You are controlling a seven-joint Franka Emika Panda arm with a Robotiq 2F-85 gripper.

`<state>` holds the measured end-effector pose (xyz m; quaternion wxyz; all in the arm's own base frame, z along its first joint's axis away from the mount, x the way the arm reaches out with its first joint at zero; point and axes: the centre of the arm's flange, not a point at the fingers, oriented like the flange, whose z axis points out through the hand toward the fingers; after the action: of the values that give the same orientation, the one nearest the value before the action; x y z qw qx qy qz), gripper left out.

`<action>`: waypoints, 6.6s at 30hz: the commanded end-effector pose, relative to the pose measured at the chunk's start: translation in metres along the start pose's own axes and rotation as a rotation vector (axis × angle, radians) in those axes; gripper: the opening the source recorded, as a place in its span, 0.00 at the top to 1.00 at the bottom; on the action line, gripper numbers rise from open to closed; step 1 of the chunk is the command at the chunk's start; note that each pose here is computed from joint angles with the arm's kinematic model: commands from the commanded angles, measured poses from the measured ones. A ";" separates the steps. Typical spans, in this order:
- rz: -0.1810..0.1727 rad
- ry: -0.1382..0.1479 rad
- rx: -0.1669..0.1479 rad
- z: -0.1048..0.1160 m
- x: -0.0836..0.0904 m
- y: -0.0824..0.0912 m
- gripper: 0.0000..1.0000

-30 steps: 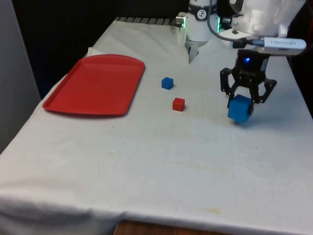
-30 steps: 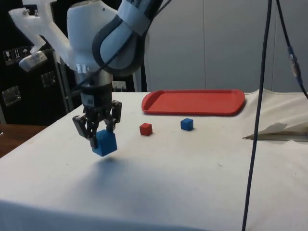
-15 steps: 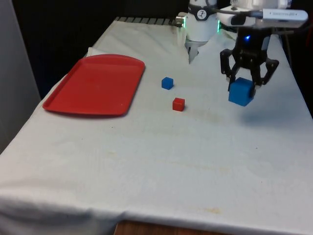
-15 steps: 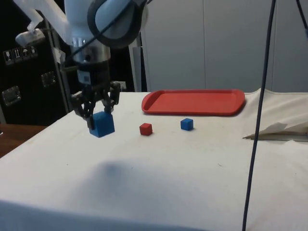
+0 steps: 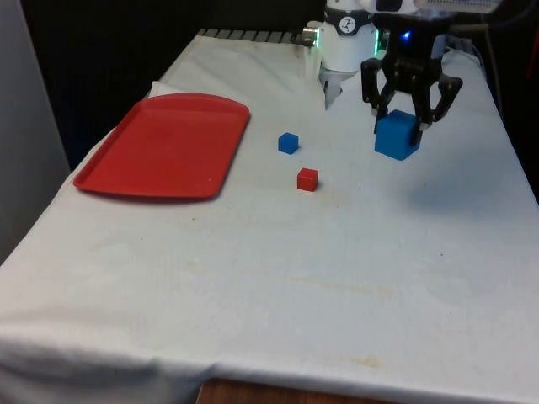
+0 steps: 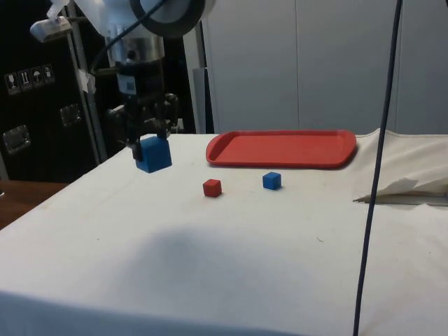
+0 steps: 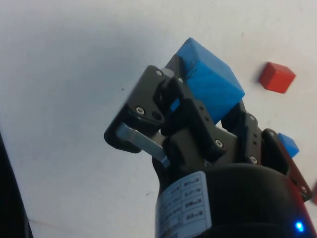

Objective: Pick up the largest block and place it onto the tray.

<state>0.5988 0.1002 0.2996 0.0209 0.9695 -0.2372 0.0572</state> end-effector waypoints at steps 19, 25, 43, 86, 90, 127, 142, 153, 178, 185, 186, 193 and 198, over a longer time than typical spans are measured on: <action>0.035 0.004 -0.027 -0.031 0.020 0.037 0.97; 0.045 0.012 -0.043 -0.042 0.027 0.058 0.97; 0.043 -0.001 -0.049 -0.034 0.033 0.119 0.97; 0.051 -0.047 -0.113 -0.001 0.057 0.279 0.97; 0.052 -0.050 -0.119 0.003 0.058 0.290 0.97; 0.093 -0.042 -0.147 0.072 0.053 0.375 0.97; 0.116 -0.014 -0.071 0.086 0.057 0.395 0.97; 0.132 0.000 -0.021 0.104 0.050 0.415 0.97; 0.137 0.006 -0.015 0.123 0.043 0.425 0.01; 0.137 0.005 -0.016 0.124 0.043 0.425 0.00; 0.137 0.006 -0.015 0.122 0.043 0.425 0.00; 0.138 0.021 -0.011 0.104 0.048 0.428 0.00; 0.139 0.031 -0.005 0.092 0.052 0.430 0.00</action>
<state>0.4571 -0.3100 0.2151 0.0206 0.9498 -0.3019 0.0790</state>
